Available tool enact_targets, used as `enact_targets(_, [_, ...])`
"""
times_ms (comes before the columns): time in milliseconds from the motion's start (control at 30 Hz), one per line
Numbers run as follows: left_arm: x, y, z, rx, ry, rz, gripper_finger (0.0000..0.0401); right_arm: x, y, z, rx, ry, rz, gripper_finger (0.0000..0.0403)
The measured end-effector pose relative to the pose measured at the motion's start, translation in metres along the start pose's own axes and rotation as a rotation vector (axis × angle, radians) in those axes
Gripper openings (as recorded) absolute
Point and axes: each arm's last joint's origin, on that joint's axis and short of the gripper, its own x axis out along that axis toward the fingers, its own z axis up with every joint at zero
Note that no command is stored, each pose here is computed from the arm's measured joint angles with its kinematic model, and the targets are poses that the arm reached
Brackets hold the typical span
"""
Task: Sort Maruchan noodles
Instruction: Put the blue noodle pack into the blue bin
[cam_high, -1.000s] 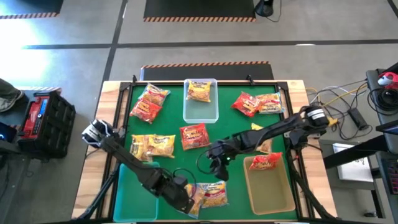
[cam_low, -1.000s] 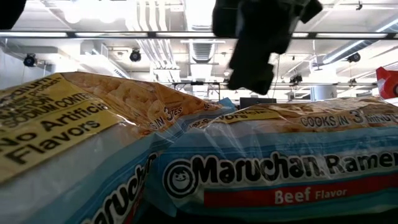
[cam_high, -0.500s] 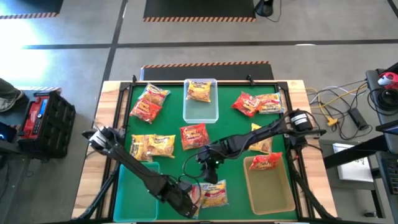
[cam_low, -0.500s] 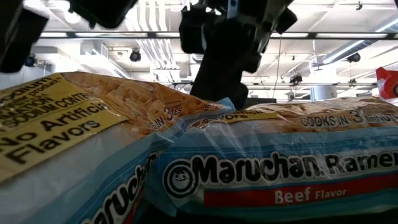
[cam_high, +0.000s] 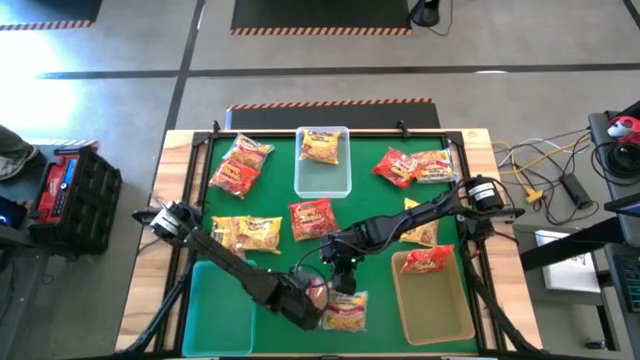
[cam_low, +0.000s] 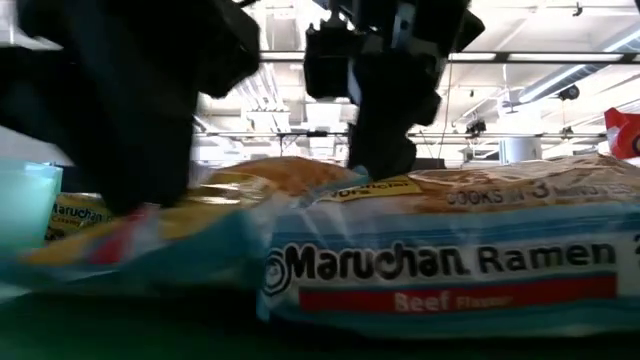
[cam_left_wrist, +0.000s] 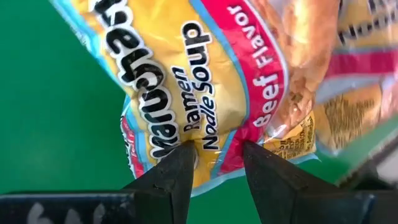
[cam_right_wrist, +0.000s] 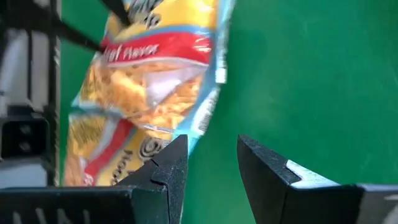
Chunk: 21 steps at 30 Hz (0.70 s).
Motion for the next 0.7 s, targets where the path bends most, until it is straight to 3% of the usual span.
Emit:
enact_targets(200, [0.002, 0.007, 0.033, 0.076, -0.085, 0.069, 0.0125, -0.009, -0.003, -0.008, -0.058, 0.085, -0.04, 0.0127])
enact_targets(433, [0.004, 0.016, 0.068, 0.12, -0.184, 0.133, 0.0125, -0.017, -0.003, -0.006, -0.098, 0.073, -0.041, 0.0127])
enact_targets(567, [0.0, 0.016, 0.072, 0.132, -0.19, 0.125, 0.0125, -0.023, -0.005, -0.009, -0.122, 0.106, -0.053, 0.0127])
enact_targets(700, [-0.023, 0.011, 0.061, 0.146, -0.193, 0.066, 0.0125, -0.045, -0.01, -0.007, -0.143, 0.11, -0.061, 0.0127])
